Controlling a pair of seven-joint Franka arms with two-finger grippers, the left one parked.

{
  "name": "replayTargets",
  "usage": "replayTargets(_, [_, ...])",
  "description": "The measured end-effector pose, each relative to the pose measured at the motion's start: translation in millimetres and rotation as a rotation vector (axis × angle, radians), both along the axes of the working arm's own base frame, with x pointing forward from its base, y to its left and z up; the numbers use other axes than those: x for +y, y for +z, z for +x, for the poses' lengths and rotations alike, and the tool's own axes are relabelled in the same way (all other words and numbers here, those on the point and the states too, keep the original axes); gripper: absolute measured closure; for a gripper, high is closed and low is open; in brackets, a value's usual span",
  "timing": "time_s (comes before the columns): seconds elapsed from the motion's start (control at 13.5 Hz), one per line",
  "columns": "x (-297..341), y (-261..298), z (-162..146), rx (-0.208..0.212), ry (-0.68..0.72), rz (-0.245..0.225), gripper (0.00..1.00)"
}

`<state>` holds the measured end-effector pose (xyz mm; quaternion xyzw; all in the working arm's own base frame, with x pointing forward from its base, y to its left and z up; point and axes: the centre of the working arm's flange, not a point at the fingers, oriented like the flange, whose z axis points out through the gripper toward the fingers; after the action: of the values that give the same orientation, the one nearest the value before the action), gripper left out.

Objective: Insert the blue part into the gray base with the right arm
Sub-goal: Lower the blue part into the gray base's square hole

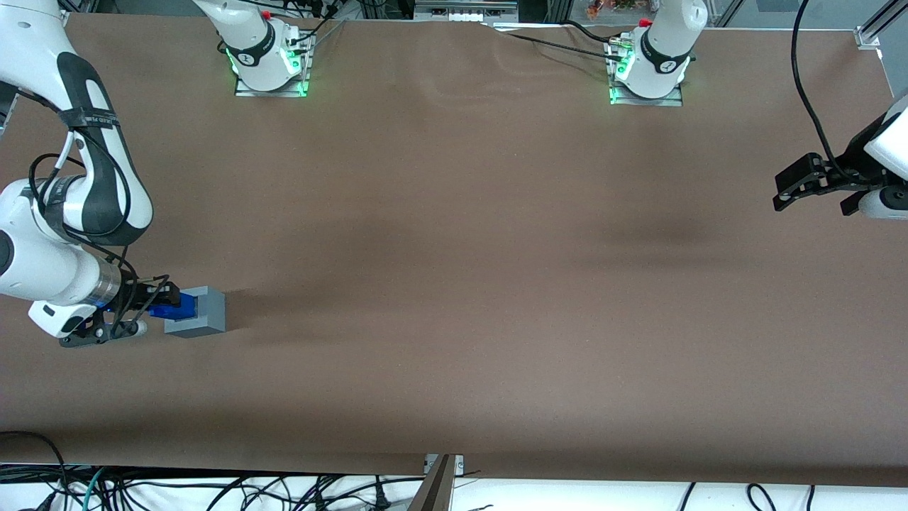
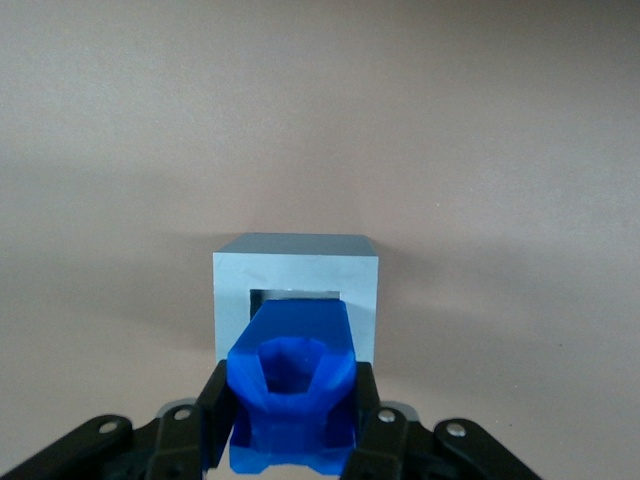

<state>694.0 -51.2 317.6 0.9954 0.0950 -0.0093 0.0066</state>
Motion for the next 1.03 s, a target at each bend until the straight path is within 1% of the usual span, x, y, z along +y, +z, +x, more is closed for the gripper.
replayTargets(1.03, [5.7, -0.8, 0.4, 0.000, -0.037, -0.010, 0.50])
